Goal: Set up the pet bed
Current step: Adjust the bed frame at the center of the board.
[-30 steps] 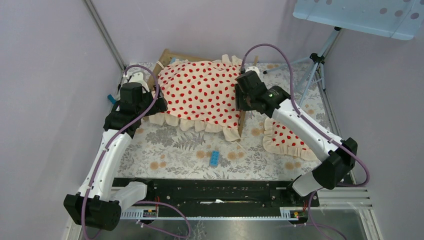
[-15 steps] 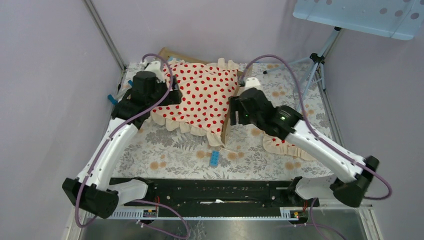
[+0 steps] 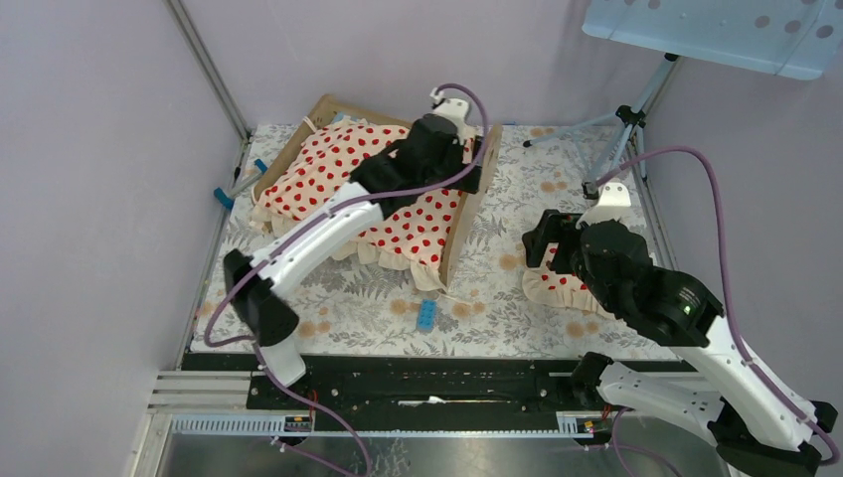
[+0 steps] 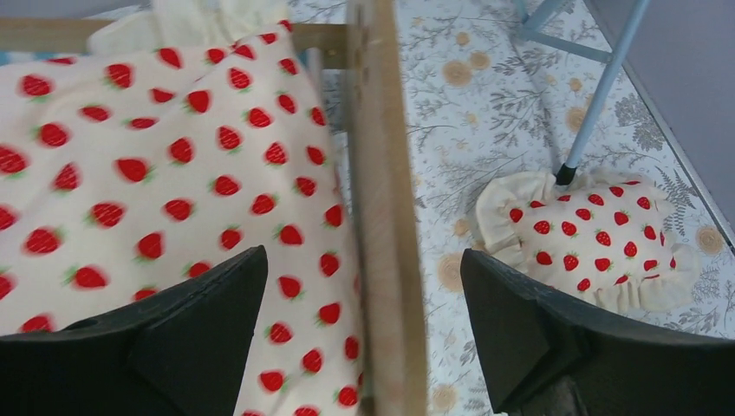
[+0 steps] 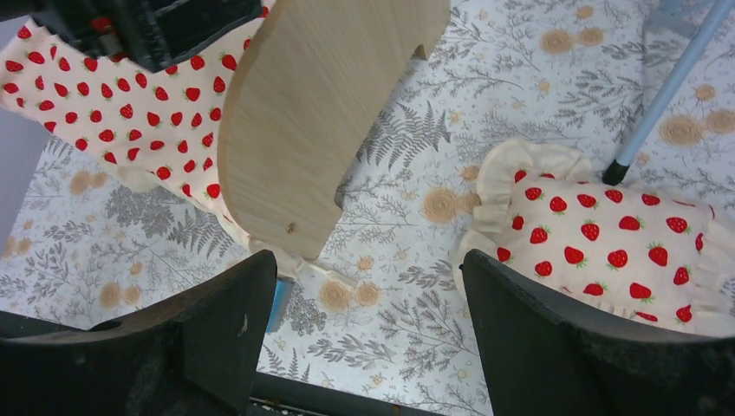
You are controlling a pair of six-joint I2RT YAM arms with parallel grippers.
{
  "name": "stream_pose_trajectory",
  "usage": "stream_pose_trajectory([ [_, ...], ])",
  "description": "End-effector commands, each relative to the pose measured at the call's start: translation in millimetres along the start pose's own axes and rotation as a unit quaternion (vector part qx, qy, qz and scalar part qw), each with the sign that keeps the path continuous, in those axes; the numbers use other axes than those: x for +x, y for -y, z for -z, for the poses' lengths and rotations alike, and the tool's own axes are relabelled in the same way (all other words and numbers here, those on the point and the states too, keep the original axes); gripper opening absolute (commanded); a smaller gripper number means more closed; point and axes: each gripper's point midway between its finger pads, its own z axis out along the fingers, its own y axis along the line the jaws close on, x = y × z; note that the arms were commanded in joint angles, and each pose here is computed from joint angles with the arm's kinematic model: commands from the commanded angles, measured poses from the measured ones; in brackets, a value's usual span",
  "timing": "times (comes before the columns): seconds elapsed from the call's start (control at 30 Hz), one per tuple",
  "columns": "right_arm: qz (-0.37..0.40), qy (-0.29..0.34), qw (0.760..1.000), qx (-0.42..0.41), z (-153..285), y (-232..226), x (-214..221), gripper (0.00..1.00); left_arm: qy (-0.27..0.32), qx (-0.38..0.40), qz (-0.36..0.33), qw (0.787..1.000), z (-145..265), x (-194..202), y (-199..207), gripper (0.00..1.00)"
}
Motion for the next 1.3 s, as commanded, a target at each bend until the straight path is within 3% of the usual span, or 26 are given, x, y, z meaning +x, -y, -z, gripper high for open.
stream_pose_trajectory([
  [0.0,-0.016,0.003,1.0,0.018,7.0,15.4,6.6,0.85,0.033,-0.005,-0.006,0.999,-8.8,-25.8,19.9,0.9],
  [0.2,-0.014,0.002,1.0,0.019,11.5,20.6,10.2,0.82,0.002,-0.023,-0.026,0.999,-38.4,-4.6,21.6,0.86],
  [0.5,-0.012,-0.004,1.0,0.016,8.6,19.8,16.4,0.72,-0.033,-0.009,-0.052,0.998,-51.7,17.2,26.5,0.58],
  [0.67,-0.013,-0.002,1.0,0.013,8.8,19.7,16.6,0.69,-0.048,0.025,-0.07,0.996,-48.1,25.5,34.6,0.27],
  [0.77,-0.012,-0.005,1.0,0.014,8.4,20.5,19.1,0.69,-0.063,0.054,-0.081,0.993,-42.7,34.8,40.9,0.01],
  [0.93,-0.014,-0.007,1.0,0.009,7.6,21.0,25.3,0.7,-0.085,0.137,-0.113,0.98,-19.0,50.5,57.1,0.0],
  [1.27,-0.011,-0.013,1.0,0.006,3.5,20.7,33.3,0.7,-0.114,0.278,-0.2,0.932,50.4,89.2,66.9,0.0],
])
